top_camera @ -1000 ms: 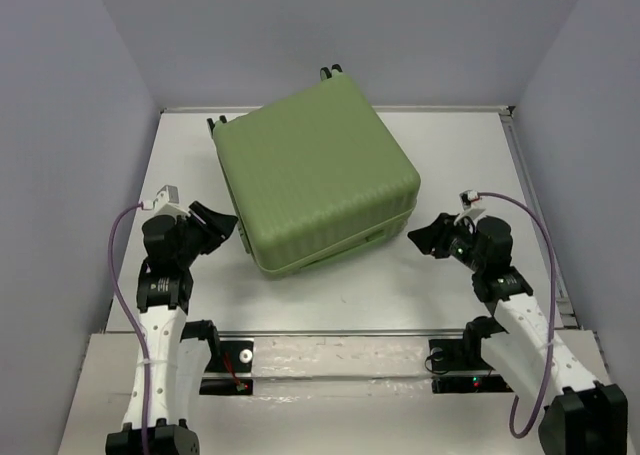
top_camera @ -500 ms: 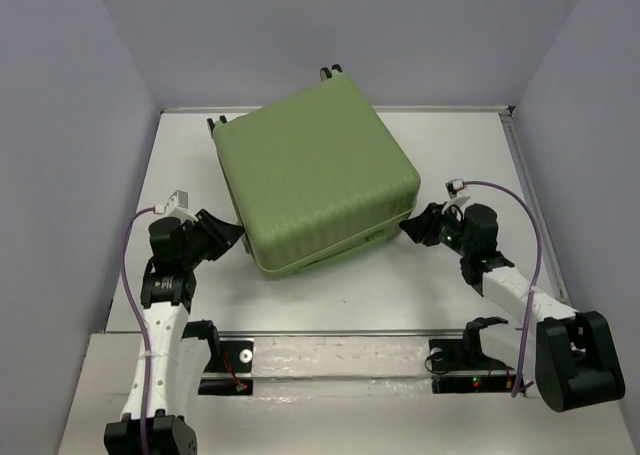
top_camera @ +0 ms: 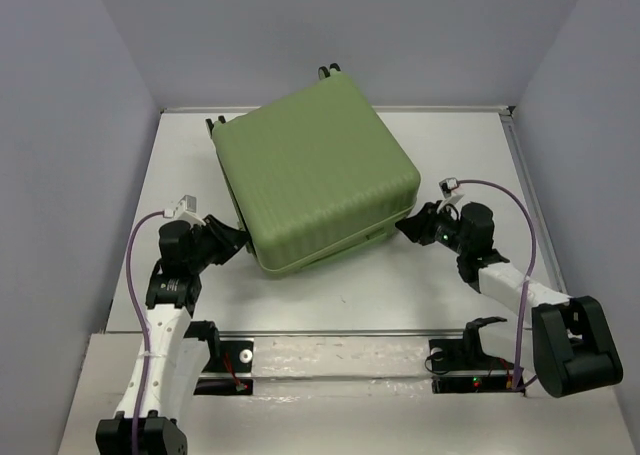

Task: Pack the luggage

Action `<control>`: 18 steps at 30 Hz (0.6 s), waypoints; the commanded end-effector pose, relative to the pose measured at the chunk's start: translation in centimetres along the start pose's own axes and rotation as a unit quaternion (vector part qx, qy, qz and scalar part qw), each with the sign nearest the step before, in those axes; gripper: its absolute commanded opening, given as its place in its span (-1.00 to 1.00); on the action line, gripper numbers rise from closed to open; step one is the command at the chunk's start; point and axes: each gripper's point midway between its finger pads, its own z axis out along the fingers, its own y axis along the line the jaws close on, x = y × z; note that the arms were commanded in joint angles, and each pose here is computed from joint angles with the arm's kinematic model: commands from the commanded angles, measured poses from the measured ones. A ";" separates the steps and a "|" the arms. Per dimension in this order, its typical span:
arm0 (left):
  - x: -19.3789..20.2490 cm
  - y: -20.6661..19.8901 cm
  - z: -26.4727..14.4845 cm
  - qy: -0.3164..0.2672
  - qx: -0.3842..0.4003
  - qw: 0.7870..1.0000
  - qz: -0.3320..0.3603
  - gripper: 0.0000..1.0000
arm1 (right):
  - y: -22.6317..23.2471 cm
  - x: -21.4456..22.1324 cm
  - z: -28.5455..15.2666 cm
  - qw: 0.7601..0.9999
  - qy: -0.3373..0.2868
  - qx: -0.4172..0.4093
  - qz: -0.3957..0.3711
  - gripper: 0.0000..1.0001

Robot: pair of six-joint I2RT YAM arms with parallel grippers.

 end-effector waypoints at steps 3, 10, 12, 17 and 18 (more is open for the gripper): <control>2.3 -1.8 0.3 0.038 0.041 0.998 -0.006 -0.33 | 5.0 -4.8 0.5 0.991 -0.068 -0.085 -0.082 -0.41; 3.1 -2.4 0.3 0.045 0.051 0.998 -0.004 -0.35 | 4.7 -5.5 0.7 0.992 -0.080 -0.056 -0.084 -0.62; 3.1 -2.4 0.1 0.044 0.050 0.998 -0.005 -0.36 | 3.5 -5.8 1.0 0.994 -0.079 -0.020 -0.076 -0.63; 2.6 -2.6 -0.3 0.030 0.047 0.998 0.001 -0.36 | 1.1 -5.3 0.7 0.994 -0.072 0.054 -0.057 -0.18; 2.4 -2.7 -0.3 0.029 0.048 0.998 0.003 -0.36 | 0.5 -4.9 0.6 0.994 -0.066 0.069 -0.051 -0.15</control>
